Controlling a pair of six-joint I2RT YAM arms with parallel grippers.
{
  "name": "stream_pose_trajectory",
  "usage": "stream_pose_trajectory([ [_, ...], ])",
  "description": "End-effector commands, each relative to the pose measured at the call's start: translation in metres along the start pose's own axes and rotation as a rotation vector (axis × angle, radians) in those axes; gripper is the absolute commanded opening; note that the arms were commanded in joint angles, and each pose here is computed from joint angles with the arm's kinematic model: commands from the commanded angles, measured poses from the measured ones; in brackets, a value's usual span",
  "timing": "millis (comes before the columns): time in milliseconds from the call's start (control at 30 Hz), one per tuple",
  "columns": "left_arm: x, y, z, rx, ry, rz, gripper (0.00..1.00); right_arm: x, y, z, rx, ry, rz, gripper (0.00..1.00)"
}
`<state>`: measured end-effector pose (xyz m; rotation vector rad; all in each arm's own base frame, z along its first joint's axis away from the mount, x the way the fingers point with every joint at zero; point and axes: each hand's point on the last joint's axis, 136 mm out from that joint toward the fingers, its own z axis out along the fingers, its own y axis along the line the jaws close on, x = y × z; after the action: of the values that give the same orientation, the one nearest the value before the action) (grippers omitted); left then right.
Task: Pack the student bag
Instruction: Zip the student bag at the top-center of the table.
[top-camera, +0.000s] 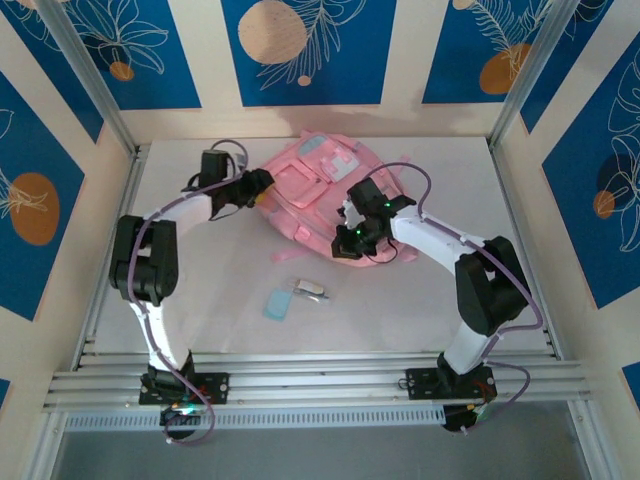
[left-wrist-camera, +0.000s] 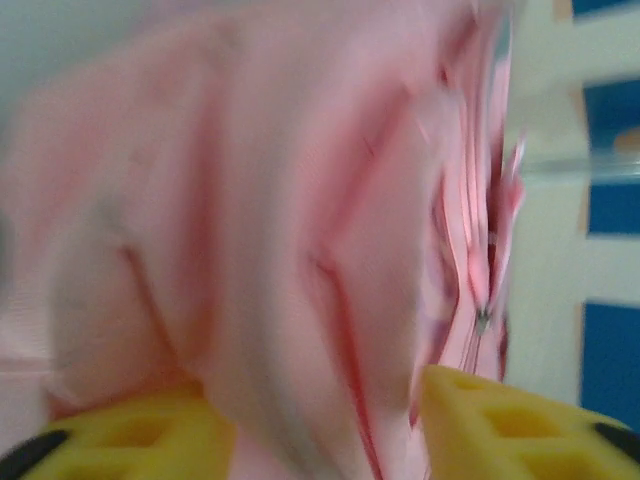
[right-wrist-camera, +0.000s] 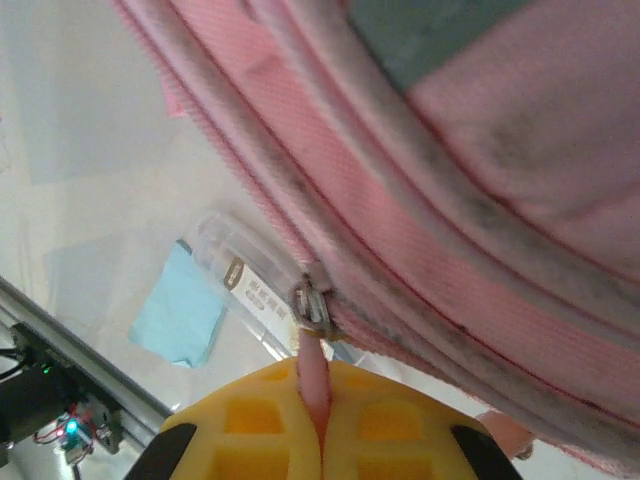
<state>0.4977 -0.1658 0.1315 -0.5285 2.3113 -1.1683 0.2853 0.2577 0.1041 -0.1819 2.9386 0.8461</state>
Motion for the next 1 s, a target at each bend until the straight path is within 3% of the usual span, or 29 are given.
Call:
stream_pose_trajectory([
  [0,-0.021,-0.01,-0.033,0.041,-0.157,-0.01,0.65,0.026,0.018,-0.005,-0.035,0.129,0.09,0.0],
  [167,0.034,-0.023,-0.055,0.1,-0.133,-0.069,0.67,-0.004,0.06,-0.014,-0.107,0.083,0.045,0.0],
  [400,0.092,-0.036,-0.064,0.093,-0.139,-0.071,0.7,0.001,0.089,0.002,-0.158,0.149,0.031,0.0],
  [633,0.12,-0.021,-0.035,0.025,-0.137,-0.088,0.69,0.015,0.108,0.009,-0.204,0.185,0.053,0.0],
  [800,0.13,-0.007,-0.005,0.013,-0.114,-0.136,0.63,0.023,0.108,0.009,-0.201,0.191,0.08,0.0],
  [867,0.13,-0.007,0.006,0.018,-0.115,-0.134,0.54,0.027,0.106,0.01,-0.196,0.201,0.091,0.0],
  [900,0.129,-0.007,0.009,0.022,-0.117,-0.13,0.45,0.029,0.105,0.012,-0.193,0.207,0.094,0.0],
  [967,0.125,-0.009,0.017,0.035,-0.127,-0.125,0.1,0.034,0.099,0.014,-0.172,0.229,0.102,0.0],
])
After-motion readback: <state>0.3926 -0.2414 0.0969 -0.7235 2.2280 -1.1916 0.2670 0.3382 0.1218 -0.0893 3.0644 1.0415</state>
